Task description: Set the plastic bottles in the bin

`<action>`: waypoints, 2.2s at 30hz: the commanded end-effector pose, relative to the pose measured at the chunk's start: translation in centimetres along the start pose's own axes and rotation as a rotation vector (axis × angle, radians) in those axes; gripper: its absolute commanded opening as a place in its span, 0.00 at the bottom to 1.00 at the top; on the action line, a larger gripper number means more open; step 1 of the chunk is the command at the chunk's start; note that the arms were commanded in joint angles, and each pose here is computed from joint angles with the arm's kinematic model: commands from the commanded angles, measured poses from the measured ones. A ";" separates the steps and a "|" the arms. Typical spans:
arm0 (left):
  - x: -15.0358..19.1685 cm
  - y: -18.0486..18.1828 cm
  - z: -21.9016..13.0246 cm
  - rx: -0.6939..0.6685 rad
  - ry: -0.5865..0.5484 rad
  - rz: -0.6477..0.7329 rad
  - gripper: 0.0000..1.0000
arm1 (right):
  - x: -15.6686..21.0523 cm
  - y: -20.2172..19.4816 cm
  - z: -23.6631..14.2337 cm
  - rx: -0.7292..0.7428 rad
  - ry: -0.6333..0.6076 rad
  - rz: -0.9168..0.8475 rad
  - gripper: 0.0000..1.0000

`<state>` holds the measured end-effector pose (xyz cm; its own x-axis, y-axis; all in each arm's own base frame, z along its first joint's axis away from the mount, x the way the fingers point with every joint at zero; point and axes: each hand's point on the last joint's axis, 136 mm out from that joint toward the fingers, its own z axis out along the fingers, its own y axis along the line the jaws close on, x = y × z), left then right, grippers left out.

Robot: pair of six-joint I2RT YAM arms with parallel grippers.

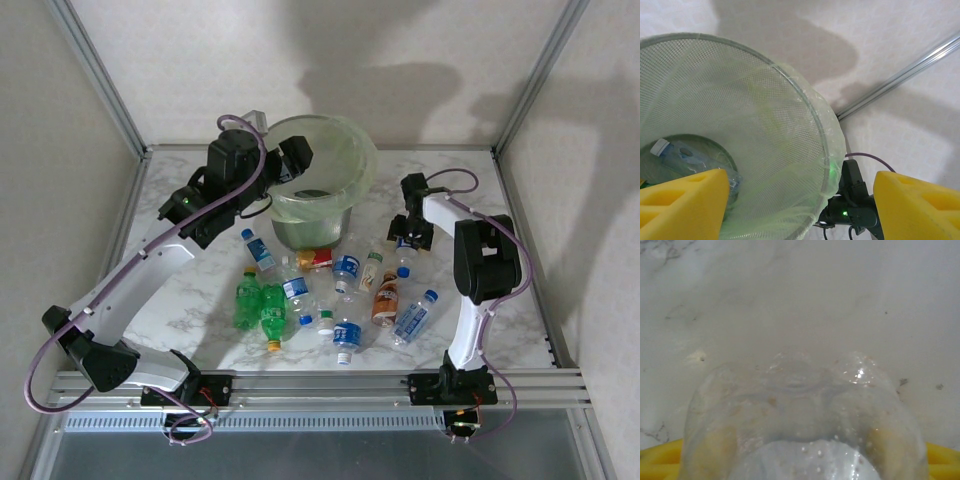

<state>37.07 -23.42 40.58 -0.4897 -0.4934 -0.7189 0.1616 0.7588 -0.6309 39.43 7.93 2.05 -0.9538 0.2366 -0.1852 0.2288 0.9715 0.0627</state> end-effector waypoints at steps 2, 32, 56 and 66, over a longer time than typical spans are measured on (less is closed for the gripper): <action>-0.6 -0.5 -0.1 0.025 -0.007 -0.001 0.76 | -0.6 -0.4 -0.7 -0.001 -0.036 0.031 0.62; 1.1 -8.4 -1.9 0.414 0.098 0.006 0.78 | -3.4 8.7 -41.8 -0.904 -0.702 0.078 0.53; 8.9 -13.9 -4.0 0.748 0.358 0.101 0.74 | 0.7 16.0 -50.0 -1.330 -0.687 -0.033 0.55; 8.8 -13.5 -3.8 0.723 0.343 0.128 0.54 | 1.2 17.7 -49.0 -1.344 -0.642 -0.047 0.56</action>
<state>27.71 -36.25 43.31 -0.6764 -0.1801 -0.7141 0.6566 0.2919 -0.6955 33.07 24.00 50.30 -0.6303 0.5211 -0.5755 -0.4578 0.3492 0.8176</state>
